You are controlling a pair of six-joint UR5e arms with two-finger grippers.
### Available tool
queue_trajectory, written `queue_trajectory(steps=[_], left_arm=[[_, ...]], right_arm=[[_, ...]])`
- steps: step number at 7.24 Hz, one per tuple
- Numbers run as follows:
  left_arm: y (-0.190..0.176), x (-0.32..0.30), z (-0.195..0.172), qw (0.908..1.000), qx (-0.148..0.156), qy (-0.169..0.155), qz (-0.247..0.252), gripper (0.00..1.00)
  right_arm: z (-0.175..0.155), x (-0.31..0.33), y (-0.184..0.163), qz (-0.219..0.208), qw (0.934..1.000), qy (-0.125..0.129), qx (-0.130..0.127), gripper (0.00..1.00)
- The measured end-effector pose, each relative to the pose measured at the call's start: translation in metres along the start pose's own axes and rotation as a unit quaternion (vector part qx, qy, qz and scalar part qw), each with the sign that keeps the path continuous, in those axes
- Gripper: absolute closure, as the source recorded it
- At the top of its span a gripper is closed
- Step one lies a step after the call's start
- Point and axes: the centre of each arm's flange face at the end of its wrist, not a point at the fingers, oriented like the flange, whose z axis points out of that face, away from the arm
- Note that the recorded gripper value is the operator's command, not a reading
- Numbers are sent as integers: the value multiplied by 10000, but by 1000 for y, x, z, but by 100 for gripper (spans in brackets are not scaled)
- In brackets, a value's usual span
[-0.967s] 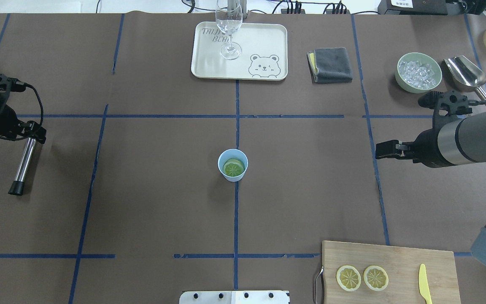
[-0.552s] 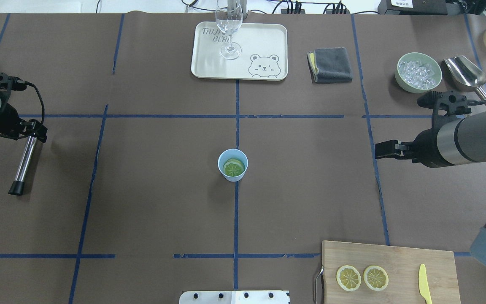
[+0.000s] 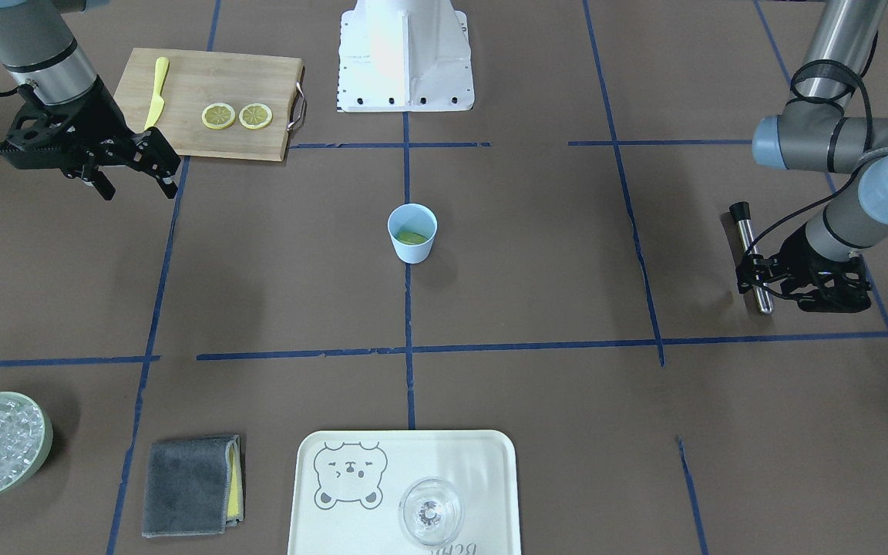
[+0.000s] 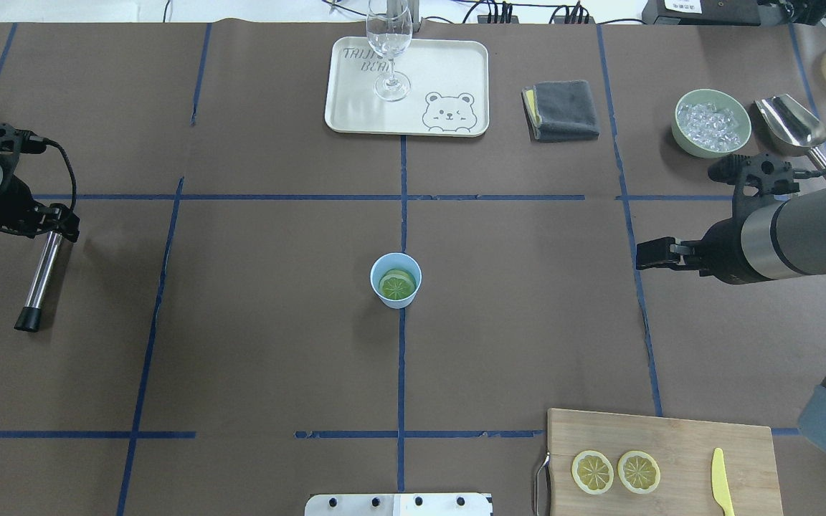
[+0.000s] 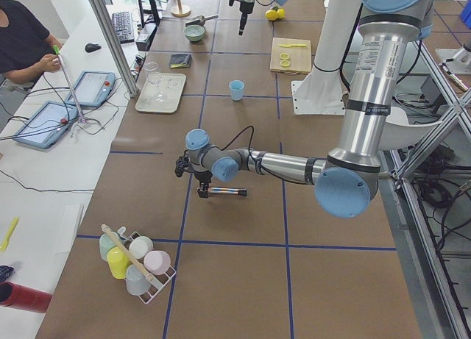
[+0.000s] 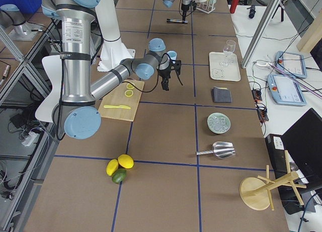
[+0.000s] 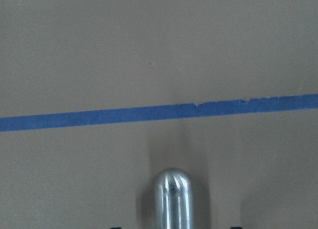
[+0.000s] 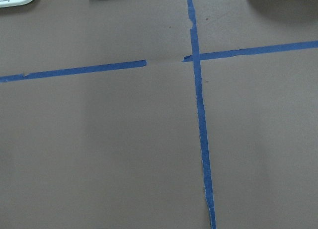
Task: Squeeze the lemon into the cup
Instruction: 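Raise the right gripper away from the cup while the left gripper grasps the steel muddler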
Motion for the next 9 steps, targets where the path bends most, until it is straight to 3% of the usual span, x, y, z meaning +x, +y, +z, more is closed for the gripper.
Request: queue_trajectory(steps=[6,7,8,9], left_arm=[[0,-2,3,10000,-18,-18,10,30],[1,-2,4,10000,-29,-26,11,39],[1,-2,5,10000,-34,-26,16,75],[1,-2,5,10000,-36,-26,19,99]], right_arm=[[0,-2,0,1,10000,-14,-6,0],[0,-2,0,-1,10000,-14,-9,0],[1,-2,0,-2,10000,-13,-11,0],[1,-2,0,-3,10000,-15,-11,0]])
